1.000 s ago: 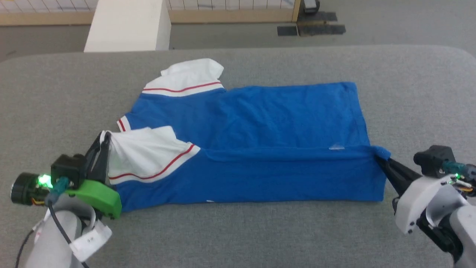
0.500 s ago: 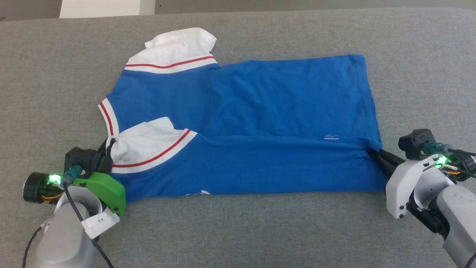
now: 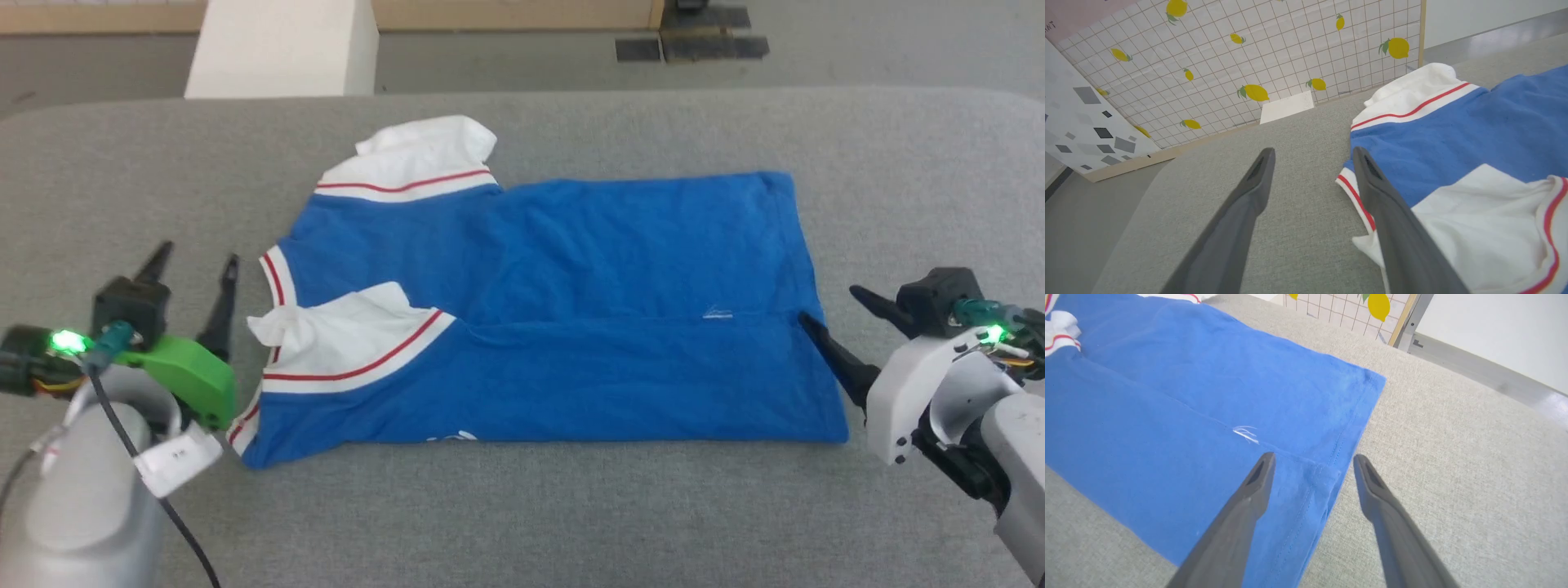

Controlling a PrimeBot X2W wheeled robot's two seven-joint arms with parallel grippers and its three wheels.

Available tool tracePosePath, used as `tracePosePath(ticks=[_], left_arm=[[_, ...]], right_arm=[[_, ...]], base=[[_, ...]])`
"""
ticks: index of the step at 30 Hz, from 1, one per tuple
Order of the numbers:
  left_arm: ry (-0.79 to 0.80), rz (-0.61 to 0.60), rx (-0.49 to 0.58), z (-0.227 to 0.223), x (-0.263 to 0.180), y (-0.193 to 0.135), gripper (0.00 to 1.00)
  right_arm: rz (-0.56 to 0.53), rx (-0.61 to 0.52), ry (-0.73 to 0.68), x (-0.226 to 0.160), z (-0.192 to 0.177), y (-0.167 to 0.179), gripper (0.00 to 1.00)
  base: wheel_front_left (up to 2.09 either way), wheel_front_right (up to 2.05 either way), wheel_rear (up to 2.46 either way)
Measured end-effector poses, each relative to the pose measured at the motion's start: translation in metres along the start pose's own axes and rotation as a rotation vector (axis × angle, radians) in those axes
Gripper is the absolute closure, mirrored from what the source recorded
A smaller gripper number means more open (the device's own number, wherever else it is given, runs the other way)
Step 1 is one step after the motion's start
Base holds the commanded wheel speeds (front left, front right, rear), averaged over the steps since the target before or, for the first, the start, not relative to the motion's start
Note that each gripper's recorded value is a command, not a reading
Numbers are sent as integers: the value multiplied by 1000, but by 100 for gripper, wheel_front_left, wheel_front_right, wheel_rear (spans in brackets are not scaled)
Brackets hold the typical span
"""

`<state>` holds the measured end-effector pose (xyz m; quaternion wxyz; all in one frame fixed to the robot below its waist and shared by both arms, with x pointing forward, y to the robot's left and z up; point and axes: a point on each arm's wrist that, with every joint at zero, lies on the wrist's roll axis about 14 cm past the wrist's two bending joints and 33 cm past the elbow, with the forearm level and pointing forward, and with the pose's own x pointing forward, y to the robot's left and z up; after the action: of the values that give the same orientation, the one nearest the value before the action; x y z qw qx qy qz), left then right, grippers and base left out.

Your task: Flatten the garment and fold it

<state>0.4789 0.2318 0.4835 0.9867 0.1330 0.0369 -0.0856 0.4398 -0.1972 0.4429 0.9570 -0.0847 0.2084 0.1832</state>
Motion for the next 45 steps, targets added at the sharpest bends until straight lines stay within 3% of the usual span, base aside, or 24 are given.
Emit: tracePosePath(ticks=[3, 14, 22, 32, 38, 39, 40, 45], left_arm=[[-1, -18, 48, 15, 0, 6, 0], [410, -220, 32, 9, -17, -12, 0], [800, -385, -49, -33, -43, -44, 0], [1091, -469, 4, -88, -64, -61, 0], [1176, -470, -9, -108, -69, -61, 0], [1180, -472, -9, -109, -69, -62, 93], [1181, -474, -5, -109, -69, -62, 100], [1148, -510, 20, -102, -72, -71, 100]], right_arm=[[1, -10, -52, -4, 18, 2, 0], [22, -23, -102, -11, 36, 12, 0], [26, -17, -67, -11, 27, 13, 0], [17, 0, -27, -12, 13, 8, 0], [1, 8, -15, -12, 10, 1, 0], [-2, 8, -17, -12, 11, -1, 0], [-4, 6, -21, -12, 13, -2, 0], [2, -38, -30, -12, 26, -4, 0]], base=[[0, 0, 0], [0, 0, 0], [0, 0, 0], [0, 0, 0], [0, 0, 0], [0, 0, 0], [0, 0, 0], [0, 0, 0]])
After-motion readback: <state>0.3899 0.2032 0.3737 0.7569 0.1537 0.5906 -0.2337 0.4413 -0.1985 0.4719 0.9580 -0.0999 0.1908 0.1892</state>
